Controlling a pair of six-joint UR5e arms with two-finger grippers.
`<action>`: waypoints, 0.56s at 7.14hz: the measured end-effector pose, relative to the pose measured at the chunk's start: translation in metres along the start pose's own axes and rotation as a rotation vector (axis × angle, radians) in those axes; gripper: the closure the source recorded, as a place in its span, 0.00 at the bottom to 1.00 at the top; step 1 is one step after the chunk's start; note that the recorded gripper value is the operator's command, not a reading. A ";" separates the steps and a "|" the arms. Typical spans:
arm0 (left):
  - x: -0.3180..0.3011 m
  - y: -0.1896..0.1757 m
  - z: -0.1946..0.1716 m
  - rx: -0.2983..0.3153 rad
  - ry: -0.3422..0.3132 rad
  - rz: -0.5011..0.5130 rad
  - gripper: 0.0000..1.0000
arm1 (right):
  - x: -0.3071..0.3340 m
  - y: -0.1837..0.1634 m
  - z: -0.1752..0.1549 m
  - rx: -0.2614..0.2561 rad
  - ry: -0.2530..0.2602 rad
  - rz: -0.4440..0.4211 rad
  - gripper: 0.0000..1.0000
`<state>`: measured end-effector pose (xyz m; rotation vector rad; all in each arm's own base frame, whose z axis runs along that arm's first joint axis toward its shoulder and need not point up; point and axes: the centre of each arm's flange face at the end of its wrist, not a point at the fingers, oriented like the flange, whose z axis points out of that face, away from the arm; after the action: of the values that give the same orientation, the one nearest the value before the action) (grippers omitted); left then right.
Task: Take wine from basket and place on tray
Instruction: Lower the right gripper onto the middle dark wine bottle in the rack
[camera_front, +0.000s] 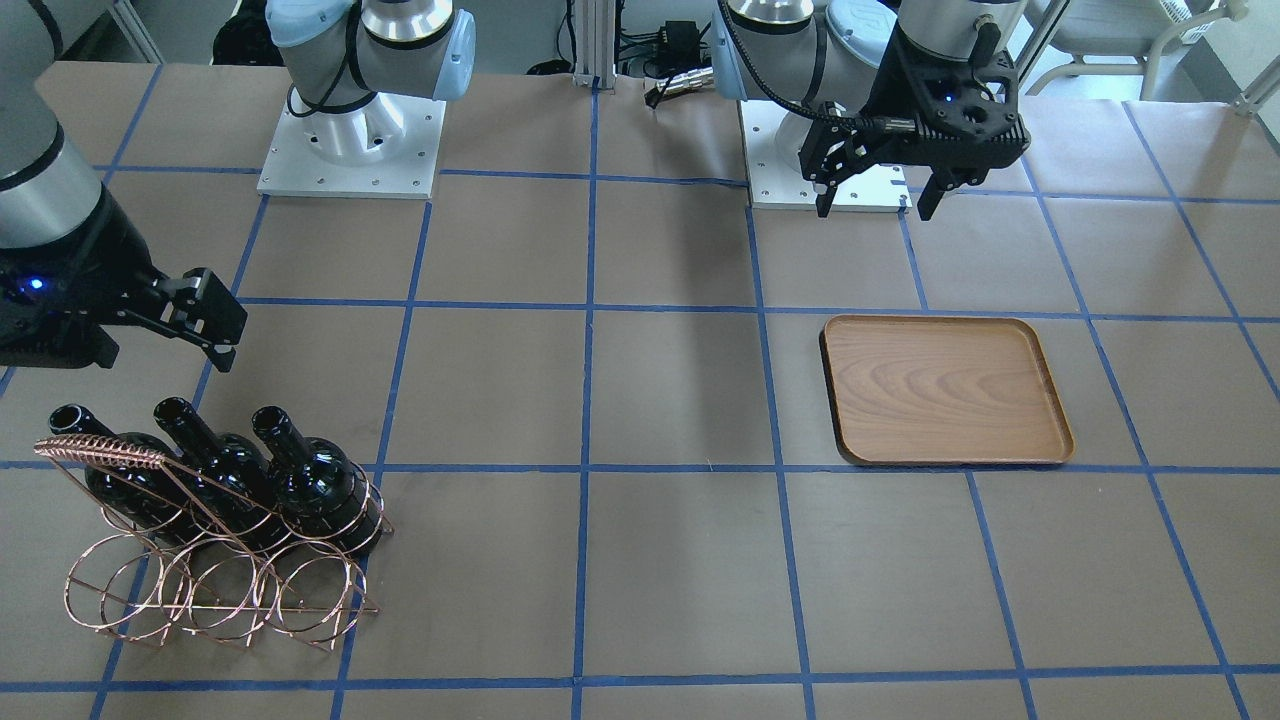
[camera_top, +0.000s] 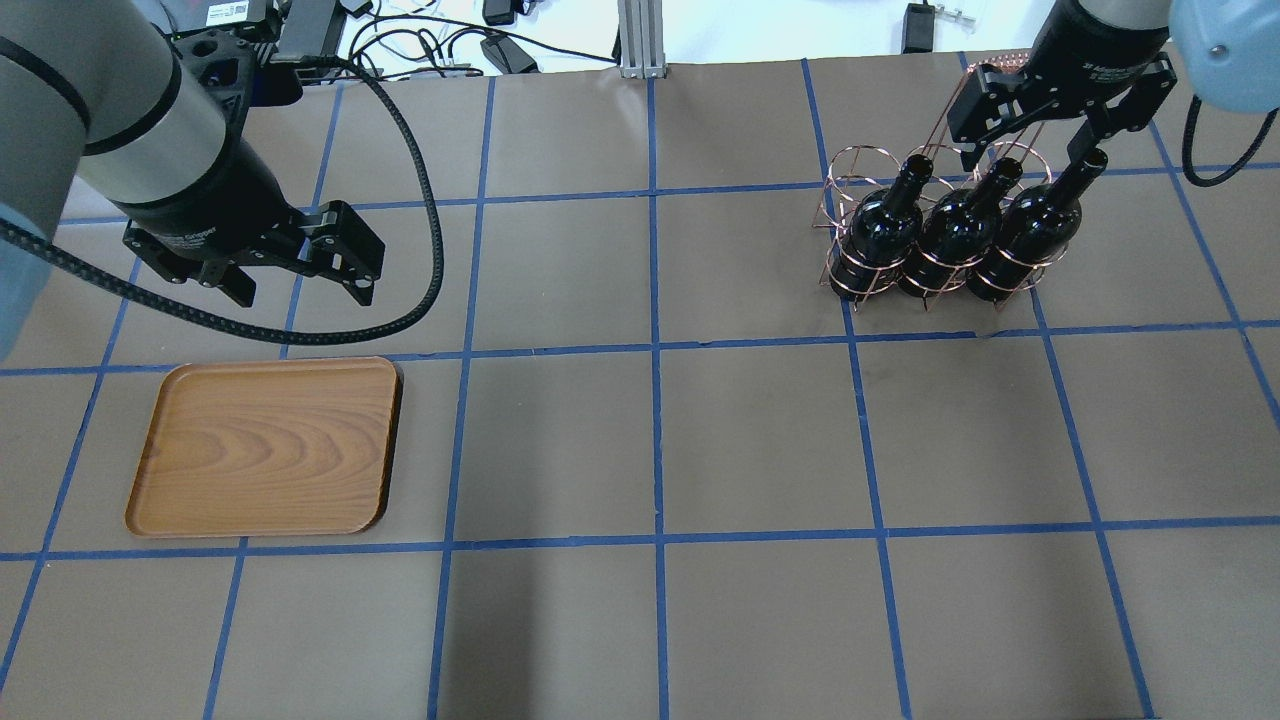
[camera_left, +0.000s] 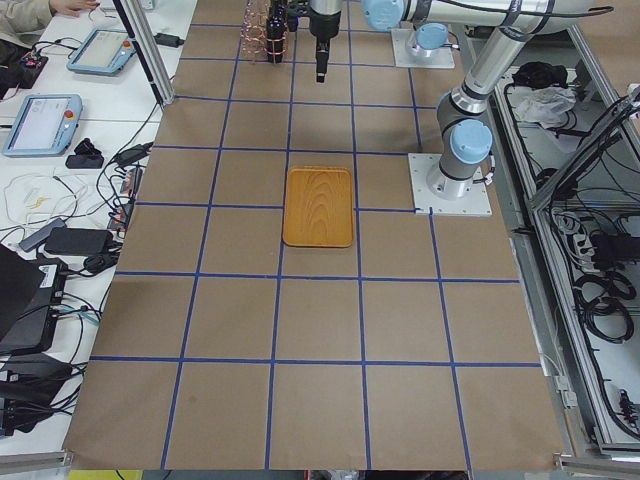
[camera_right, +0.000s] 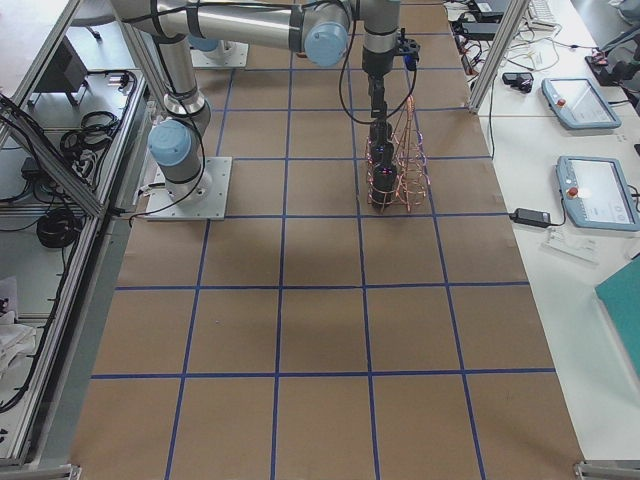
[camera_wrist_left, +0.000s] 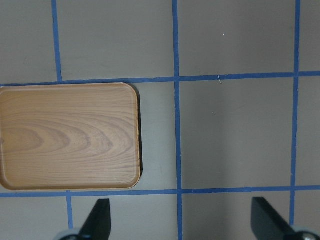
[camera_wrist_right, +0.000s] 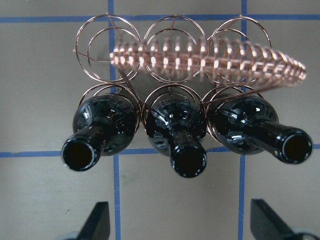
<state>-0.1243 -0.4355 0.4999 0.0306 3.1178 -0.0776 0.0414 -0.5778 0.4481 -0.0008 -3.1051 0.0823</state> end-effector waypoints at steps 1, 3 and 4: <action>0.000 0.000 0.000 0.000 0.000 -0.001 0.00 | 0.004 -0.013 0.015 -0.002 -0.011 -0.002 0.00; 0.000 0.000 -0.001 0.002 0.000 -0.001 0.00 | 0.006 -0.035 0.034 -0.003 -0.025 -0.004 0.06; 0.000 0.000 -0.001 0.003 0.000 0.000 0.00 | 0.008 -0.041 0.043 -0.017 -0.020 -0.007 0.10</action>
<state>-0.1247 -0.4353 0.5013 0.0300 3.1180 -0.0817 0.0319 -0.6208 0.4076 0.0101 -3.1254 0.0559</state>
